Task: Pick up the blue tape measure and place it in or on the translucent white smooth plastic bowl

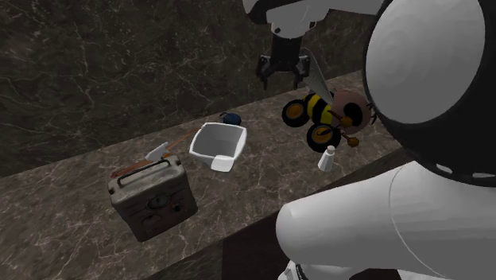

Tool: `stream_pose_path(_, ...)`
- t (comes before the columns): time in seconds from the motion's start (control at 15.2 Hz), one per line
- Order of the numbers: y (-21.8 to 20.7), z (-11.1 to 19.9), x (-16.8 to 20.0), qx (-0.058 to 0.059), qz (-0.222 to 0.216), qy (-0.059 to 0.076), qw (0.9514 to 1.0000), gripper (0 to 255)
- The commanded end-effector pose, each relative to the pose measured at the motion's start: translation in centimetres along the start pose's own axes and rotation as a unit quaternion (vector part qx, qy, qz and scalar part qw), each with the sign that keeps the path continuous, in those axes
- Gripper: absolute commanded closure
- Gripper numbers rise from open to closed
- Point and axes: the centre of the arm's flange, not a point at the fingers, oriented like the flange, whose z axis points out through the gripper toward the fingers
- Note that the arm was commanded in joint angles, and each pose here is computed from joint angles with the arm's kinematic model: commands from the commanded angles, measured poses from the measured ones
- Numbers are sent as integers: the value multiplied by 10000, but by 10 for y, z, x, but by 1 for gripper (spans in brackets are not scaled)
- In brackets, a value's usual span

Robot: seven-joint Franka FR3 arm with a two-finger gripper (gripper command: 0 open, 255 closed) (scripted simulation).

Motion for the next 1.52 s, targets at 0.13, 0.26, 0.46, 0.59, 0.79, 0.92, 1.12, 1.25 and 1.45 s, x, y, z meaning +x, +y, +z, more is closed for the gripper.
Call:
stream_pose_path(0.13,-26,34,34,-5,-211,-16,9998,0)
stream_pose_path(0.26,-38,52,50,-9,-314,-28,9995,0)
stream_pose_path(0.46,-57,78,73,-14,-470,-47,9989,0)
stream_pose_path(0.59,-71,96,88,-18,-574,-60,9983,0)
stream_pose_path(0.79,-91,123,109,-23,-729,-79,9973,0)
stream_pose_path(0.92,-105,141,124,-27,-832,-91,9965,0)
stream_pose_path(1.12,-126,167,144,-33,-987,-110,9950,0)
stream_pose_path(1.25,-141,185,158,-36,-1091,-123,9940,0)
stream_pose_path(1.45,-163,212,177,-42,-1245,-142,9921,0)
